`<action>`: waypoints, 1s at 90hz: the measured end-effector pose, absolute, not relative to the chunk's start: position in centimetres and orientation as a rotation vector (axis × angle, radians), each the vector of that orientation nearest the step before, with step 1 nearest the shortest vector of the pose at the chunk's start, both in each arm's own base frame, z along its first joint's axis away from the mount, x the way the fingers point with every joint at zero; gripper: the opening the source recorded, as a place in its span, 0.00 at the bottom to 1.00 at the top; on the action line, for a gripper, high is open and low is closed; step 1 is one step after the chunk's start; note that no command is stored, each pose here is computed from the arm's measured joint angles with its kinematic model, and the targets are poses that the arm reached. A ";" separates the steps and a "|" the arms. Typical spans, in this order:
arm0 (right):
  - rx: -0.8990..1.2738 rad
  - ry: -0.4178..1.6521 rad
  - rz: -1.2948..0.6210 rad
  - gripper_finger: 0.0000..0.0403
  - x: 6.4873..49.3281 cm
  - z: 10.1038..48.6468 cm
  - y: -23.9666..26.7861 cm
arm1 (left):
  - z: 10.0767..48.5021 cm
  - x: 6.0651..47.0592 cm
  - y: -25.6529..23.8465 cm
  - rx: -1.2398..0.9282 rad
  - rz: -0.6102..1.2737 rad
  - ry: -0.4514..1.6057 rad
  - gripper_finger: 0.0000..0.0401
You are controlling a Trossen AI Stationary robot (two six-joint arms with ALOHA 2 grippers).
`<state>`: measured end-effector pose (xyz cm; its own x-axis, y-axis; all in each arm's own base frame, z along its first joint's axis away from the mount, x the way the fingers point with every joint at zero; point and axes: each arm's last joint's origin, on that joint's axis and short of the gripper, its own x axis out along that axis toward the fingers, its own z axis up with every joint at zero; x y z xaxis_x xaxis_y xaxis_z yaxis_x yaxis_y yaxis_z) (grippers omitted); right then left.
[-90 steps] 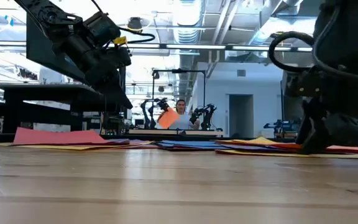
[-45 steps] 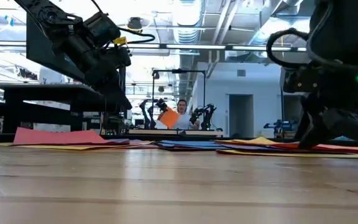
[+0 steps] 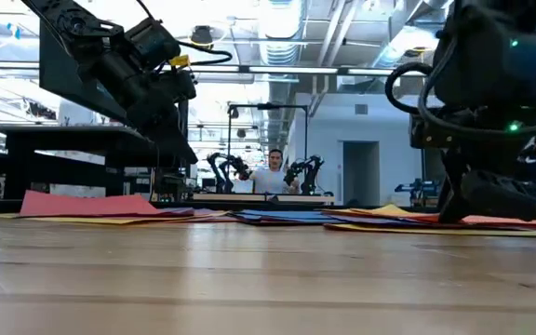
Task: Organize paper
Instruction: Put the orange paper to the bottom right of the table
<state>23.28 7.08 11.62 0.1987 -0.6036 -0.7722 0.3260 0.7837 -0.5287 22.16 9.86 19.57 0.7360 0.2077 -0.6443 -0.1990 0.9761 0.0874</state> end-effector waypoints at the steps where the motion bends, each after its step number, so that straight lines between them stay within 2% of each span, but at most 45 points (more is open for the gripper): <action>1: -0.270 1.208 -0.664 0.21 23.3 11.6 7.0 | 19.6 22.2 9.9 0.013 0.223 0.709 0.29; 13: -0.266 1.216 -0.675 0.05 23.4 11.6 6.5 | 19.6 22.2 9.9 0.013 0.223 0.709 0.29; 18: -0.273 1.225 -0.672 0.02 23.4 11.6 6.4 | 19.6 22.2 9.9 0.013 0.223 0.709 0.29; 37: -0.262 1.193 -0.624 0.00 24.5 13.0 7.3 | 19.6 22.2 9.9 0.012 0.224 0.709 0.29; 57: -0.289 1.057 -0.312 0.00 27.2 16.5 11.6 | 19.9 22.5 9.5 -0.006 0.221 0.670 0.29; 71: -0.204 0.928 -0.089 0.00 28.2 17.4 14.3 | 19.9 22.9 8.6 -0.012 0.193 0.660 0.29; 81: -0.163 0.905 -0.060 0.00 28.1 17.6 15.2 | 19.9 23.2 8.0 -0.015 0.169 0.660 0.29; 90: -0.095 0.909 -0.128 0.00 27.5 17.4 15.6 | 19.9 23.3 7.5 -0.026 0.156 0.659 0.29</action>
